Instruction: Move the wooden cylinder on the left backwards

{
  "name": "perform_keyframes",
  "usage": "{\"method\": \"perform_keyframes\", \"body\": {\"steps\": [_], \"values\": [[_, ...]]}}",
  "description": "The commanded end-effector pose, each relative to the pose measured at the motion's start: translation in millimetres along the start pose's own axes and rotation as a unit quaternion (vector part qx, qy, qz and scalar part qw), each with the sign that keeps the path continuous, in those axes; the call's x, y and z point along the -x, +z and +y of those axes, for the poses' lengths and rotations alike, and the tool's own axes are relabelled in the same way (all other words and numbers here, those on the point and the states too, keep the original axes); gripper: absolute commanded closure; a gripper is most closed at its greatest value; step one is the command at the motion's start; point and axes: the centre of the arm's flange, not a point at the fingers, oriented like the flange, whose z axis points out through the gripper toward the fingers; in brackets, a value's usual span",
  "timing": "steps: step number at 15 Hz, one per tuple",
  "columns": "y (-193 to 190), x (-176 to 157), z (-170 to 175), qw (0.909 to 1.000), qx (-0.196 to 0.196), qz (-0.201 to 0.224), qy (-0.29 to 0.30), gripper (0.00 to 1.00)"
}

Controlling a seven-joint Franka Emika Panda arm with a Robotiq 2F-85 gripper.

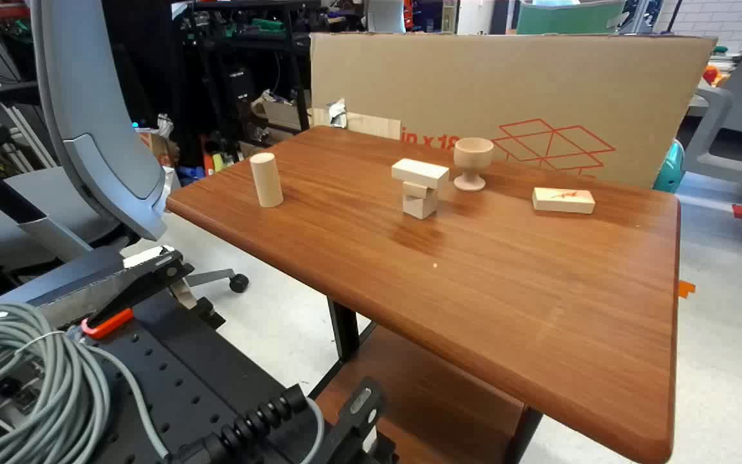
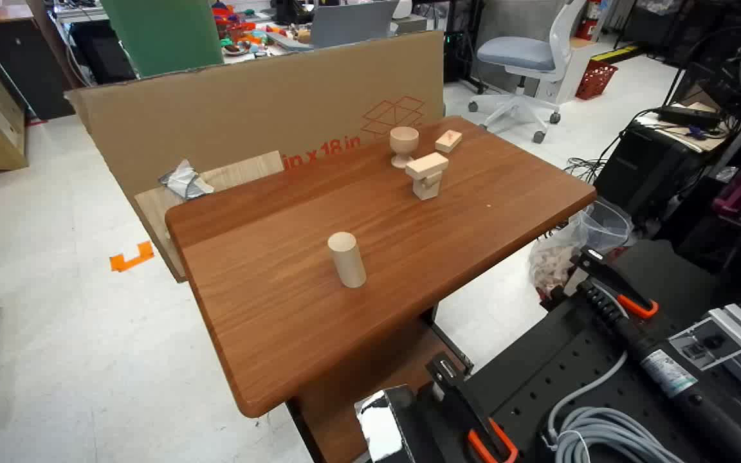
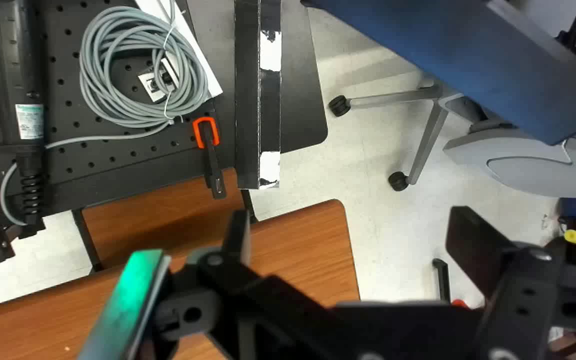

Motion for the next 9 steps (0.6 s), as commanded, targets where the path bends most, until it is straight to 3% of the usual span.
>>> {"method": "perform_keyframes", "body": {"steps": [1,9], "values": [[-0.1,-0.1,-0.1,1.0000,0.000,0.000,0.000,0.00],[0.8,-4.8,-4.3,0.9999,0.002,0.009,0.005,0.00]]}}
